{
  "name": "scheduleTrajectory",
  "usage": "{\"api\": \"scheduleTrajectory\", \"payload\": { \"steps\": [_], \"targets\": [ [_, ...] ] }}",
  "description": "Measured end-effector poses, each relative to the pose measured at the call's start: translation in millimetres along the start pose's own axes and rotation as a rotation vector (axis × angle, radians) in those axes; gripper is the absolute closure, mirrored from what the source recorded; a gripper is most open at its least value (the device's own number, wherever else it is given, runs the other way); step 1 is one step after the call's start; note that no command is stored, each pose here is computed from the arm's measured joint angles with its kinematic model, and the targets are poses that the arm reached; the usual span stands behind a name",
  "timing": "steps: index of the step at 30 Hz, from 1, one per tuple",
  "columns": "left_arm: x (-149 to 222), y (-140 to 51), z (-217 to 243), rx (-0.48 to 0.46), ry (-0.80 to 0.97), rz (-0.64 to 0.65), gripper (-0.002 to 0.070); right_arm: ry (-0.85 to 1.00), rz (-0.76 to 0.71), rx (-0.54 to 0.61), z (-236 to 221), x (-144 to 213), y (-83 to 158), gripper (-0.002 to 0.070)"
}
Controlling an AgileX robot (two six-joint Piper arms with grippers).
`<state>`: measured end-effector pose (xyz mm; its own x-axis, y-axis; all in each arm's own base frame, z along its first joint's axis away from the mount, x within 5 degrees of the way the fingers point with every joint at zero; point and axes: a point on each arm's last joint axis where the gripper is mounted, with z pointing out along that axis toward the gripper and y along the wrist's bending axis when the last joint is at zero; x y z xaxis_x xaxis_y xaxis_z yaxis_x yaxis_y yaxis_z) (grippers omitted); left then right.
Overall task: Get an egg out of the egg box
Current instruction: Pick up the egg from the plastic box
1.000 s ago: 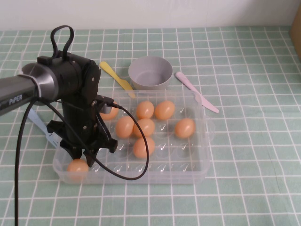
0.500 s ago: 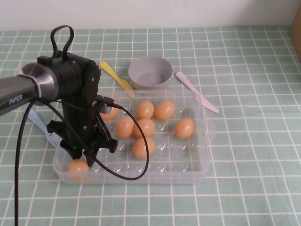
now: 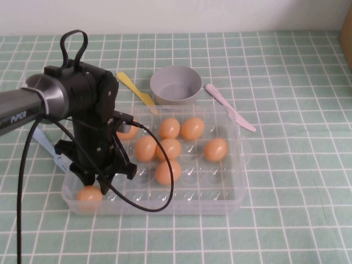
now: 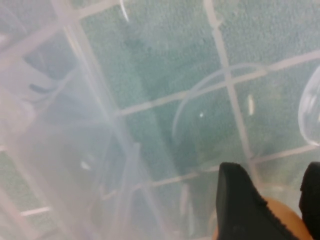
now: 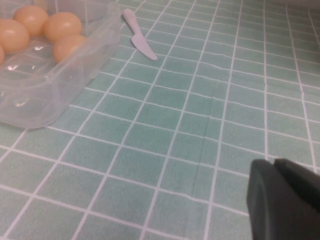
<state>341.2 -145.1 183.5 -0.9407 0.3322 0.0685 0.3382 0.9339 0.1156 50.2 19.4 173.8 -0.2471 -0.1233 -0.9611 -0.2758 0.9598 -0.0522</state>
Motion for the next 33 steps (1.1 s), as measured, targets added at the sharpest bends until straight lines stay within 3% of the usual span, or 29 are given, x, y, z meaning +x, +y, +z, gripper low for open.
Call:
{"api": "scheduleTrajectory", "payload": {
  "steps": [14, 16, 24, 33],
  "targets": [
    [0.2, -0.1, -1.4, 0.003, -0.013, 0.059, 0.0442, 0.000, 0.000, 0.000, 0.0, 0.0, 0.0, 0.0694],
    [0.3, -0.8, -1.4, 0.012, -0.013, 0.074, 0.0412, 0.000, 0.000, 0.000, 0.0, 0.0, 0.0, 0.0694],
    [0.0, -1.0, -2.7, 0.015, -0.018, 0.074, 0.0179, 0.000, 0.000, 0.000, 0.0, 0.0, 0.0, 0.0694],
    [-5.5, -0.5, -15.9, 0.021, -0.036, 0.027, 0.0151, 0.000, 0.000, 0.000, 0.0, 0.0, 0.0, 0.0694]
  ]
}}
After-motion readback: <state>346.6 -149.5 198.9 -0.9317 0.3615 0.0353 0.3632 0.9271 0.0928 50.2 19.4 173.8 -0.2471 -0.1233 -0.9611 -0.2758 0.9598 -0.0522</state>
